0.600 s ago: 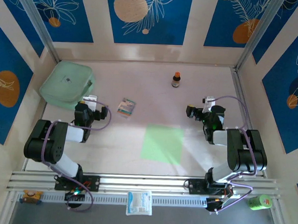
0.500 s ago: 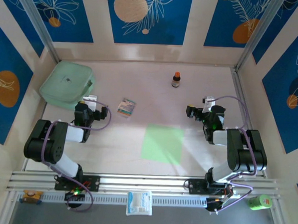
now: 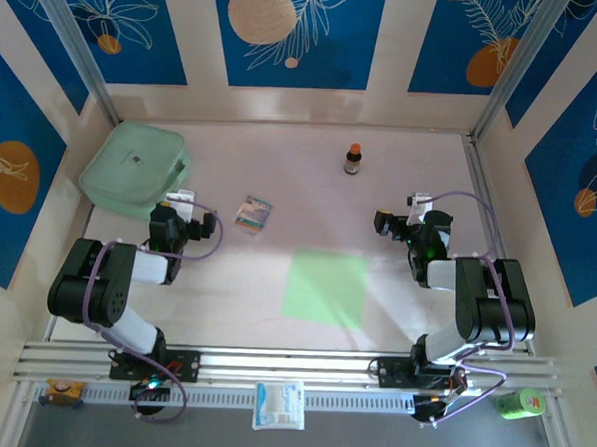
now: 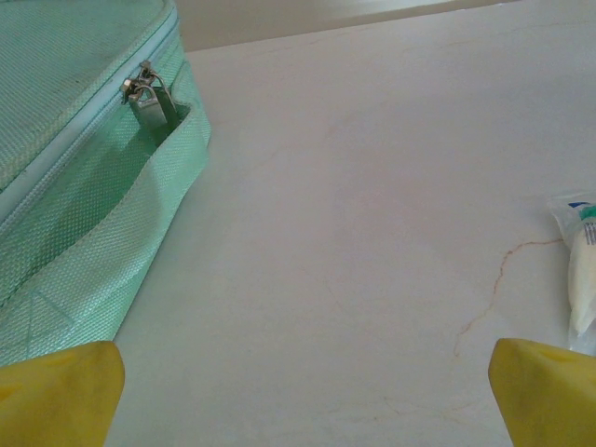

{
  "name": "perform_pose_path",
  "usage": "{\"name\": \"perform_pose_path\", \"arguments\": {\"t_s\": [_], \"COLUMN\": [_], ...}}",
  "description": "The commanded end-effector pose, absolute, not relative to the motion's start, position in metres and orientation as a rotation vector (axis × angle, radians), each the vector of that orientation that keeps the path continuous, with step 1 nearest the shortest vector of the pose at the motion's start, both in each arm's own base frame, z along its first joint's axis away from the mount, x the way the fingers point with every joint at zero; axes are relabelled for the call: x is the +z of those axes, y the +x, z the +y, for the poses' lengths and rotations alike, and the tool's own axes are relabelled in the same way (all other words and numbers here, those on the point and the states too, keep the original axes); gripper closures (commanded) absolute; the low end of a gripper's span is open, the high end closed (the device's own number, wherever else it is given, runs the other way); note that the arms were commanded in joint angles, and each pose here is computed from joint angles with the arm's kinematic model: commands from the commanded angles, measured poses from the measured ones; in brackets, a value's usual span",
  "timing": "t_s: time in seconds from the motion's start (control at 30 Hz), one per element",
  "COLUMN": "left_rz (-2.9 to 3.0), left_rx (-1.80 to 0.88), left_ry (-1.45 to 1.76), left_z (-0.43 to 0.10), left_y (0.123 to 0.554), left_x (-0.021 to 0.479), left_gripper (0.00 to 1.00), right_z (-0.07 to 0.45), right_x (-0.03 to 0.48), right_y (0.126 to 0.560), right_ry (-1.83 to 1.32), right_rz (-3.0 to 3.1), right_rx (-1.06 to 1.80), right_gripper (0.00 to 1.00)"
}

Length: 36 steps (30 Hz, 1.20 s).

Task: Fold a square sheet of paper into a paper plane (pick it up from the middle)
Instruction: Move the square sheet of paper to the center of the table.

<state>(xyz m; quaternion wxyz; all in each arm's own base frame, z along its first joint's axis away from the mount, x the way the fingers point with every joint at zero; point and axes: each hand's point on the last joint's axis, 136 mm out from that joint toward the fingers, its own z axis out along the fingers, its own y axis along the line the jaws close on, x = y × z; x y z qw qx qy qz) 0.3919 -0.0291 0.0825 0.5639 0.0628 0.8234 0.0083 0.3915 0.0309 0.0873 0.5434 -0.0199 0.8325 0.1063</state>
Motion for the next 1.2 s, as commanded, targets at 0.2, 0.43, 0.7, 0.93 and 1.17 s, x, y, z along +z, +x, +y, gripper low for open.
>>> {"name": "perform_pose_path", "arguments": {"t_s": [0.2,0.43,0.7,0.93,1.17], "left_rz": [1.911,1.910,1.835,1.887,1.966], "left_rx": [-0.013,-0.010,-0.059,-0.076,-0.163], "left_ry": [0.148,0.147,0.237,0.122,-0.170], "left_z": [-0.028,-0.028,-0.043,-0.033,-0.020], "left_y": [0.397,0.397,0.383,0.368,0.365], "left_x": [0.090,0.091,0.107,0.130,0.167], "left_gripper": [0.00,0.00,0.00,0.00,0.00], "right_z": [0.033,0.033,0.041,0.042,0.043], "right_x": [0.094,0.094,0.098,0.118,0.162], "right_y": [0.396,0.396,0.390,0.385,0.360], "right_ry": [-0.063,-0.062,-0.115,-0.093,0.142], "right_rz": [1.957,1.958,1.923,1.960,2.117], "right_rx": [0.263,0.270,0.232,0.213,0.265], "right_gripper": [0.01,0.01,0.01,0.01,0.01]}}
